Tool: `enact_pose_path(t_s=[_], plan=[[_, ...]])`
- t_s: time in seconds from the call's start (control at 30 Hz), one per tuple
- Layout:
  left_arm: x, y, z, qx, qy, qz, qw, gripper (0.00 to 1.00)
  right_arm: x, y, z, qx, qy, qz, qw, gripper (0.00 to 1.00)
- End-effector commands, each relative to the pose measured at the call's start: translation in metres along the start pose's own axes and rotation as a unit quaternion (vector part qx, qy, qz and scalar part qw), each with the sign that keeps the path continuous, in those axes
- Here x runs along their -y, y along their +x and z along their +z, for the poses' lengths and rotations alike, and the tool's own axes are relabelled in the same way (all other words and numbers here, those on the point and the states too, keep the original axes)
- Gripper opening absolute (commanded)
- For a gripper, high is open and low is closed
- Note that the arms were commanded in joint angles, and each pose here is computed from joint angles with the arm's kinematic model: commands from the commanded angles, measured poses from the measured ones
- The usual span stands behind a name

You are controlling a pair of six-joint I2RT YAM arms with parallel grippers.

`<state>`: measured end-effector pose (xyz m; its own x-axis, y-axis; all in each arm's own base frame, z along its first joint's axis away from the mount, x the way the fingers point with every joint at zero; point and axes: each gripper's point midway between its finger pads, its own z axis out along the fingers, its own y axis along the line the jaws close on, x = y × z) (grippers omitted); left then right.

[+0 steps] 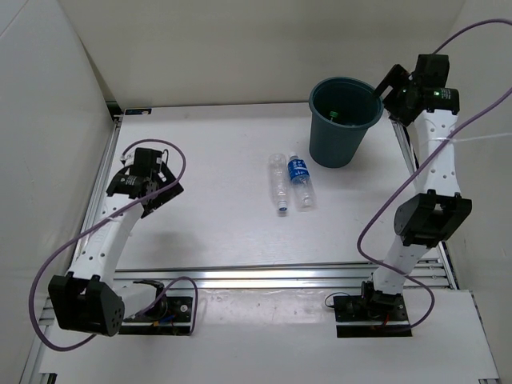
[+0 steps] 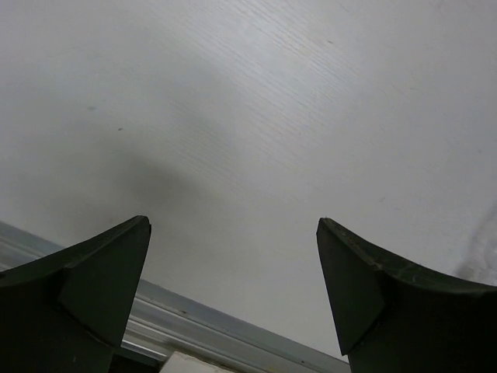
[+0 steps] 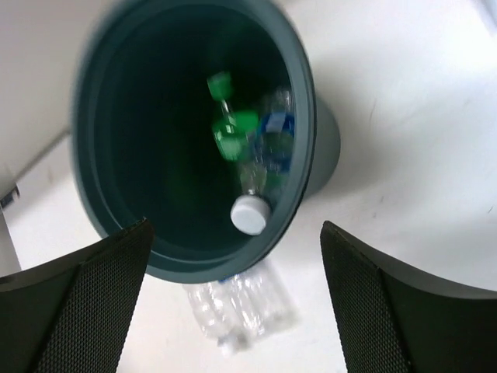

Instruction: Put the plastic bottles in the bin

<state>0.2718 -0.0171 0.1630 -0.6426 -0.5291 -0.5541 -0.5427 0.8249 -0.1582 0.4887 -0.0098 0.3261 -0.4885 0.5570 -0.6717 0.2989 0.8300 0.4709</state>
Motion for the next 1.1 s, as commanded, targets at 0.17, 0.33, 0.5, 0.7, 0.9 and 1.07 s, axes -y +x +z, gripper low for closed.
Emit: enact_pose_path(t_s=[0.17,0.33,0.5,0.7,0.9,1.07], plan=[[0.172,-0.055,0.01,-0.013,0.251,0.041,0.967,0.99,0.001,0.052,0.002,-0.093,-0.022,0.021,0.995,0.92],[0.265,-0.029,0.022,-0.065,0.333,0.107,0.935,0.99,0.01,0.062,-0.009,-0.101,-0.019,0.022,0.994,0.94],[0.338,0.006,0.043,-0.079,0.37,0.183,0.907,0.99,0.02,0.065,-0.025,-0.098,-0.014,0.037,0.994,0.97],[0.375,0.042,0.069,-0.114,0.387,0.2,0.893,0.99,0.033,0.062,-0.039,-0.092,-0.015,0.053,0.994,0.98],[0.377,0.081,0.096,-0.162,0.38,0.207,0.887,0.99,0.046,0.066,-0.046,-0.096,-0.006,0.065,0.993,0.98],[0.377,0.104,0.11,-0.195,0.377,0.205,0.882,0.99,0.047,0.069,-0.048,-0.1,-0.003,0.066,0.993,0.99]])
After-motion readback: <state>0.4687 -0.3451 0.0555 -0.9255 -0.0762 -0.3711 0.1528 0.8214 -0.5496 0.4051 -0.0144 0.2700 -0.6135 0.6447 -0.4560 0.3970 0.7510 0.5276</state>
